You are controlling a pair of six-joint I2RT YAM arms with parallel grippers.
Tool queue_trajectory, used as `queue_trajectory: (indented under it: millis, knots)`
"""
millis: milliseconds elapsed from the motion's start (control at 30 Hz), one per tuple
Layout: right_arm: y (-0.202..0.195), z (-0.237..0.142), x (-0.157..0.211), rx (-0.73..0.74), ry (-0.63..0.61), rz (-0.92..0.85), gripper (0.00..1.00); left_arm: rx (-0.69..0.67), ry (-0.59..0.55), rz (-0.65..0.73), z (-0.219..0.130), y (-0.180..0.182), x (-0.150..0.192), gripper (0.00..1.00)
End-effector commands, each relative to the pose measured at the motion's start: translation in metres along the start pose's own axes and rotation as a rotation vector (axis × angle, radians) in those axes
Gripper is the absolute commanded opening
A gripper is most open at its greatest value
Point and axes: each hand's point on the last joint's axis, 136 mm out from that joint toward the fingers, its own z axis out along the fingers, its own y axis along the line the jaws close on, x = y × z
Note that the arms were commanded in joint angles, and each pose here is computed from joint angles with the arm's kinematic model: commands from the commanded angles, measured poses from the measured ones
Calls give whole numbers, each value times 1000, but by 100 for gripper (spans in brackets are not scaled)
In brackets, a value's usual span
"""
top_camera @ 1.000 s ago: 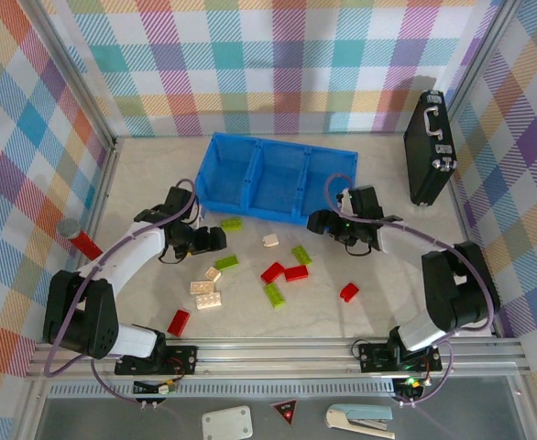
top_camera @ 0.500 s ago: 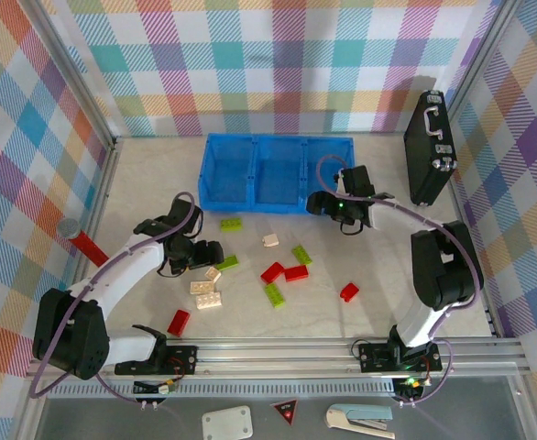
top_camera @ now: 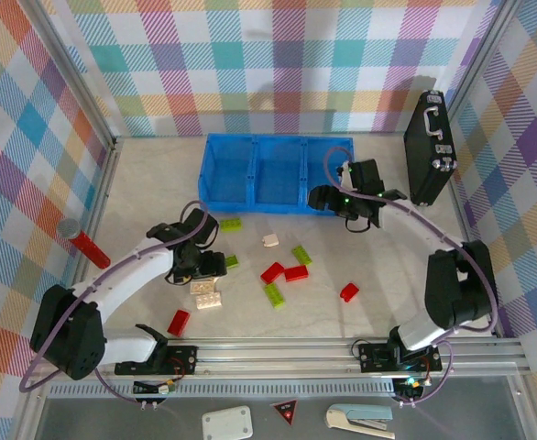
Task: Sort the legos into containers by color
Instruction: Rotate the container at the top-center of the table, then pick up the lego from the bottom-left of the table.
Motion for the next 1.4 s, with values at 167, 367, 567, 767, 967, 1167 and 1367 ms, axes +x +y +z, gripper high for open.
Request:
queue_trajectory:
  millis: [167, 367, 567, 767, 967, 1167, 1367]
  knots:
    - [8, -32, 34, -25, 42, 7, 82, -126, 1, -131, -3, 35, 35, 85]
    - [10, -51, 46, -35, 36, 6, 82, -277, -70, -208, -9, 59, 44, 87]
    - [9, -62, 60, -43, 43, 17, 82, -252, -39, -284, 8, 64, 70, 85]
    - [6, -68, 69, -42, 43, 30, 83, -230, -22, -315, 14, 71, 88, 83]
    - [8, -73, 70, -44, 38, 30, 83, -233, 13, -315, 21, 78, 101, 81]
    - [10, -79, 68, -50, 25, 31, 83, -182, 51, -324, 29, 75, 113, 80]
    - [9, -81, 71, -49, 27, 32, 83, -151, 75, -314, 30, 69, 115, 70]
